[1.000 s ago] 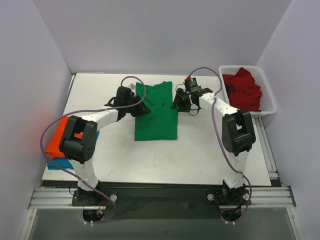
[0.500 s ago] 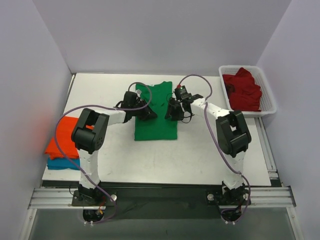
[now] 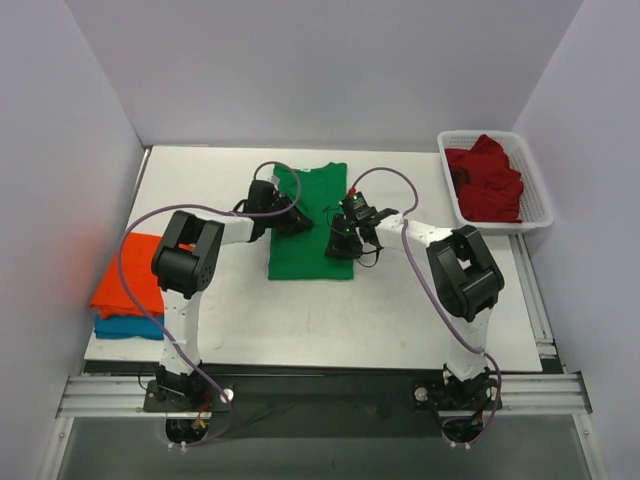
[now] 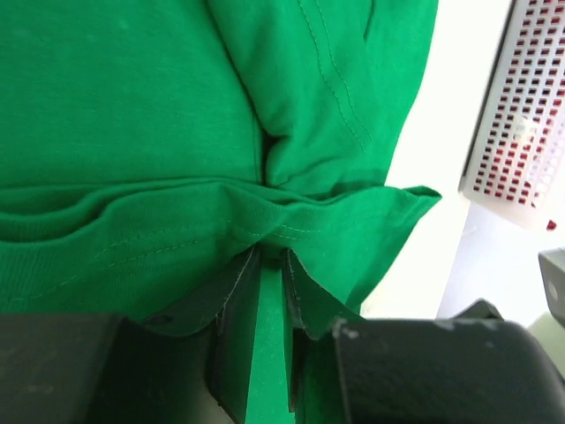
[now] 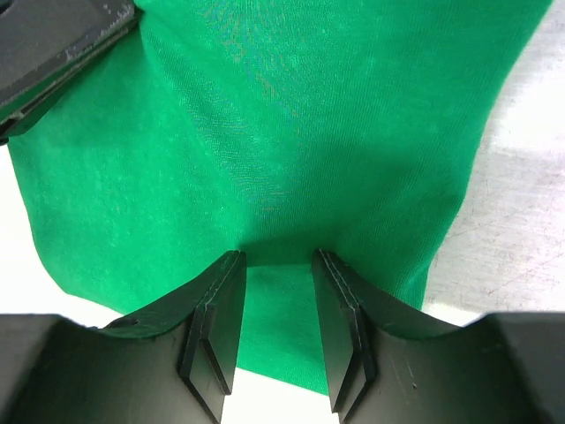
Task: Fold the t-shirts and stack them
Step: Fold the folded rectangular tshirt in 1/3 of the way
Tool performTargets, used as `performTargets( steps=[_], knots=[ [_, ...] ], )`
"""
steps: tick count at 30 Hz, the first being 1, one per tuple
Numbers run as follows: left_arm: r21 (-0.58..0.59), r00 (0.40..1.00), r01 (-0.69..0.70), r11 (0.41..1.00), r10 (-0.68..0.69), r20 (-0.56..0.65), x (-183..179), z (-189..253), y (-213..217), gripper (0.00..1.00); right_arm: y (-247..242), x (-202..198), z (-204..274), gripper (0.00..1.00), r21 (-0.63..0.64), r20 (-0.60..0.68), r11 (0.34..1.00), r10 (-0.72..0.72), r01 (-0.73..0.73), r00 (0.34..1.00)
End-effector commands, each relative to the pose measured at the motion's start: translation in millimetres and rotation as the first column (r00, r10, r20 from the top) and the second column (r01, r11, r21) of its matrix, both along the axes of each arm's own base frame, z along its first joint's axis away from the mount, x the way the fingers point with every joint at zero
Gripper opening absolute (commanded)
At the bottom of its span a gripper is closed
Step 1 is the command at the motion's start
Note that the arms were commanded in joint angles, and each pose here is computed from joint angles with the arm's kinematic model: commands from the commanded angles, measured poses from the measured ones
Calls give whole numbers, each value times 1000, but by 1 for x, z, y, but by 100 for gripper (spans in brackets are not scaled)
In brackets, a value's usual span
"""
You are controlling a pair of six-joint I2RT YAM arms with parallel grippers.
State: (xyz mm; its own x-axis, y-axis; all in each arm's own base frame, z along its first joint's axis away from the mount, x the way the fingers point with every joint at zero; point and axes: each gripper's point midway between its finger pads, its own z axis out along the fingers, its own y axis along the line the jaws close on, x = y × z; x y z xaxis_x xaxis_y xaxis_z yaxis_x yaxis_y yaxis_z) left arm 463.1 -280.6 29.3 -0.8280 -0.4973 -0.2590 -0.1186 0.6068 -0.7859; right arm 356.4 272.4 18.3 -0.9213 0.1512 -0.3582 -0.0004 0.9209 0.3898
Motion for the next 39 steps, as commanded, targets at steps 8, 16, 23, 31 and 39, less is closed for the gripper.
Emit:
performTargets(
  steps=[8,16,23,31,39],
  knots=[
    [158,994,-80,984,90,-58,-50,-37,27,27,-40,-61,-19,38,-140,-55,990,-18,10,998],
    [183,998,-16,983,26,-56,-113,-40,19,27,-52,-114,-26,37,-152,-58,988,-11,2,998],
    [226,999,36,974,-34,-14,-169,-22,21,27,-53,-168,-18,37,-123,-21,992,16,-18,1000],
    [294,998,22,956,-40,55,-190,28,52,32,-66,-187,8,38,-58,55,998,-36,39,998],
    [435,993,-119,892,113,40,-207,31,105,37,-87,-183,46,38,-21,167,995,-90,94,982]
  ],
)
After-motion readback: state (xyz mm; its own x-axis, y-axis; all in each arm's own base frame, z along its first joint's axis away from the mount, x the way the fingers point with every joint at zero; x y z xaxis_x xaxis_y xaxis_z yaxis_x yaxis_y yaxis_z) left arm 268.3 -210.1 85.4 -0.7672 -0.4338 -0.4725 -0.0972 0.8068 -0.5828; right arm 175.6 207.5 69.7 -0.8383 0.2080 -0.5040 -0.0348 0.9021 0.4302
